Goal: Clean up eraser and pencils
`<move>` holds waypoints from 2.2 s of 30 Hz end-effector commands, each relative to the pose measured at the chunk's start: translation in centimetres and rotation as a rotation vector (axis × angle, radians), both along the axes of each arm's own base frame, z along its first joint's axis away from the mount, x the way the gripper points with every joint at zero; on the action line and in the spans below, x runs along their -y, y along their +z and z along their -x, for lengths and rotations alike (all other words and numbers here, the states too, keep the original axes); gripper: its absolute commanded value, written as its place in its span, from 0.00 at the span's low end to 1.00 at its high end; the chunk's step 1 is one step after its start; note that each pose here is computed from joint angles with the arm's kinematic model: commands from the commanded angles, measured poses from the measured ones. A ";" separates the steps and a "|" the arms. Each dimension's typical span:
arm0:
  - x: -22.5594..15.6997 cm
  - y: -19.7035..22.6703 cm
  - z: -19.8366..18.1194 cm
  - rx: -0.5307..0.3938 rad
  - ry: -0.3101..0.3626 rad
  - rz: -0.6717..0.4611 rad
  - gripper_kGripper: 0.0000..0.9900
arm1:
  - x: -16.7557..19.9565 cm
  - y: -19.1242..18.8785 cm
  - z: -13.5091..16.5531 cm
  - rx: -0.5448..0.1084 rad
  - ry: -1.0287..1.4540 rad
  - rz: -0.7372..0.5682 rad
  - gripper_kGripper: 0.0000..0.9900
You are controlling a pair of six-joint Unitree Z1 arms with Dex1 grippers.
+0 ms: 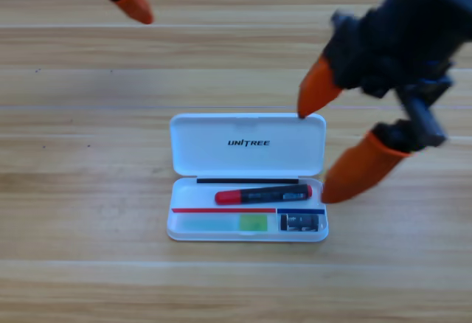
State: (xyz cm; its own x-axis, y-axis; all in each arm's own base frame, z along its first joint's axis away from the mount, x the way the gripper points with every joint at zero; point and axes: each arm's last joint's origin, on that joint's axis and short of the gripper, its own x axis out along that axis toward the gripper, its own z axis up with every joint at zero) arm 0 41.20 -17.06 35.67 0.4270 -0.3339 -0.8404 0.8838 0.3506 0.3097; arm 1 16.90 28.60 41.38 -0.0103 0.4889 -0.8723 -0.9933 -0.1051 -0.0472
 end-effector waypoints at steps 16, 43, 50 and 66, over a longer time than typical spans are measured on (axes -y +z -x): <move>5.1 -13.6 -4.3 -0.393 -0.125 0.089 0.00 | 5.6 1.7 5.4 -0.081 0.017 -0.320 0.91; 7.7 -13.5 0.7 -0.623 -0.323 0.159 0.00 | 5.8 2.0 5.5 -0.083 0.010 -0.329 0.93; 7.5 -12.5 2.7 -0.635 -0.346 0.148 0.00 | 5.8 2.0 5.5 -0.087 0.011 -0.333 0.93; 9.2 -14.3 6.3 -0.646 -0.389 0.099 0.00 | 5.8 2.1 5.6 -0.088 0.011 -0.339 0.93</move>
